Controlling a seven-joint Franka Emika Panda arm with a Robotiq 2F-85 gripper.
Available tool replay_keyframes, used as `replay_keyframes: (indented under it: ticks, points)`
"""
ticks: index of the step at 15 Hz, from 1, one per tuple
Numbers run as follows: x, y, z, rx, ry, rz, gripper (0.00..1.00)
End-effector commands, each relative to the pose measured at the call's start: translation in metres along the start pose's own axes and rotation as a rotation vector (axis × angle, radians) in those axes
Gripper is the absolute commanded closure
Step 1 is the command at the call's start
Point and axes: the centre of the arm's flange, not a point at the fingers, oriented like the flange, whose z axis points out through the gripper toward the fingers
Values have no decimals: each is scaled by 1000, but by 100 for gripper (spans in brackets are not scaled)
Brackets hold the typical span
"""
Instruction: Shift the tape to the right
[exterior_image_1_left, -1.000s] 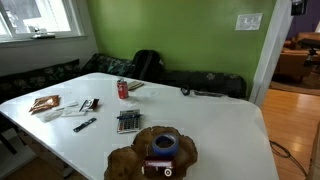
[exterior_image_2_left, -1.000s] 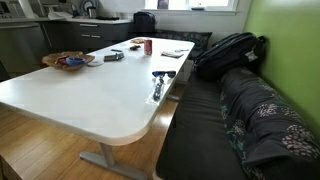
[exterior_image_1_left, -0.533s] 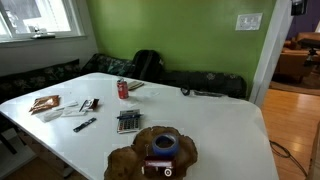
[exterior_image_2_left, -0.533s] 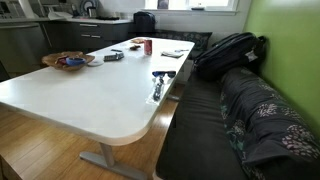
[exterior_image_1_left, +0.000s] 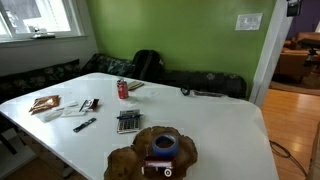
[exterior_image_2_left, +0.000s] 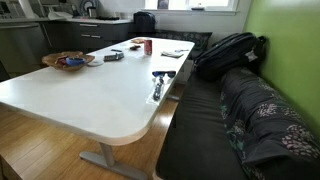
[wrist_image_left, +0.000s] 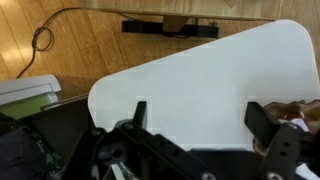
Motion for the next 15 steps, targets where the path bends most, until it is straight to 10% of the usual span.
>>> replay_keyframes:
  ticks: [1, 5, 11, 15]
  points:
    - [54, -79, 4, -68, -44, -106, 0]
    - [95, -172, 22, -156, 24, -131, 0]
    - [94, -178, 25, -137, 25, -184, 0]
    - [134, -212, 56, 69, 249, -103, 0]
